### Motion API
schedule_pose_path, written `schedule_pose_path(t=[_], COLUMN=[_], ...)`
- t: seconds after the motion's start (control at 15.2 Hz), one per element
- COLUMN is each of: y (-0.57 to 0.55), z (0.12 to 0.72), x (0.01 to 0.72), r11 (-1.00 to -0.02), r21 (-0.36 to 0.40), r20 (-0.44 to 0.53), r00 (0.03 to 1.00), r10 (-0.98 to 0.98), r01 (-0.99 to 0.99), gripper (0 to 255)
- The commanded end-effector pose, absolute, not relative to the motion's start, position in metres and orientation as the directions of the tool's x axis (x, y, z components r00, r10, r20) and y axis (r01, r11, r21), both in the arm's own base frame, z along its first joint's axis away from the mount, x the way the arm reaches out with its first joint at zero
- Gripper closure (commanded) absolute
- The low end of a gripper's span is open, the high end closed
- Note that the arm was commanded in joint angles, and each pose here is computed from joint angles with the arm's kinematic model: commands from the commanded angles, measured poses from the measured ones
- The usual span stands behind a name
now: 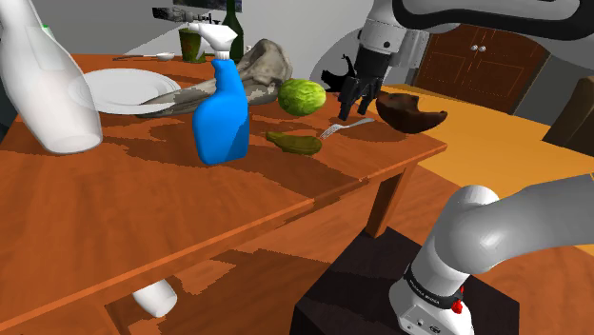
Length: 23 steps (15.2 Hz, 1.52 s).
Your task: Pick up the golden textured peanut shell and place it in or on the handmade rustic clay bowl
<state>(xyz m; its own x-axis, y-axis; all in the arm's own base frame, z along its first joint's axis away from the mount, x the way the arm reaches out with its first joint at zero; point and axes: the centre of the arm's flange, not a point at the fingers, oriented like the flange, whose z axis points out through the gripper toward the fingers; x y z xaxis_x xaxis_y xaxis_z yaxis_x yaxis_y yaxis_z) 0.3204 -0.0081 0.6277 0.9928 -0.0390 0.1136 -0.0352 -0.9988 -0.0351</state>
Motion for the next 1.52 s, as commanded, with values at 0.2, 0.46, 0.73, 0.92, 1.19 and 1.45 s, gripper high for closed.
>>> schedule_pose_path(t=[0.2, 0.46, 0.73, 0.92, 1.19, 1.45], y=[0.024, 0.070, 0.117, 0.153, 0.168, 0.170], z=[0.625, 0.623, 0.620, 0.619, 0.608, 0.587], x=[0.340, 0.362, 0.380, 0.390, 0.393, 0.393], r11=[-0.998, -0.988, -0.969, -0.948, -0.940, -0.940], r21=[-0.051, -0.074, -0.100, -0.120, -0.127, -0.127], r20=[0.095, 0.071, 0.050, 0.036, 0.031, 0.031], r00=[0.995, 0.989, 0.974, 0.956, 0.948, 0.948], r10=[0.032, 0.127, 0.222, 0.292, 0.316, 0.316], r01=[0.037, 0.133, 0.226, 0.294, 0.318, 0.318], gripper=[0, 0, 0, 0, 0, 0])
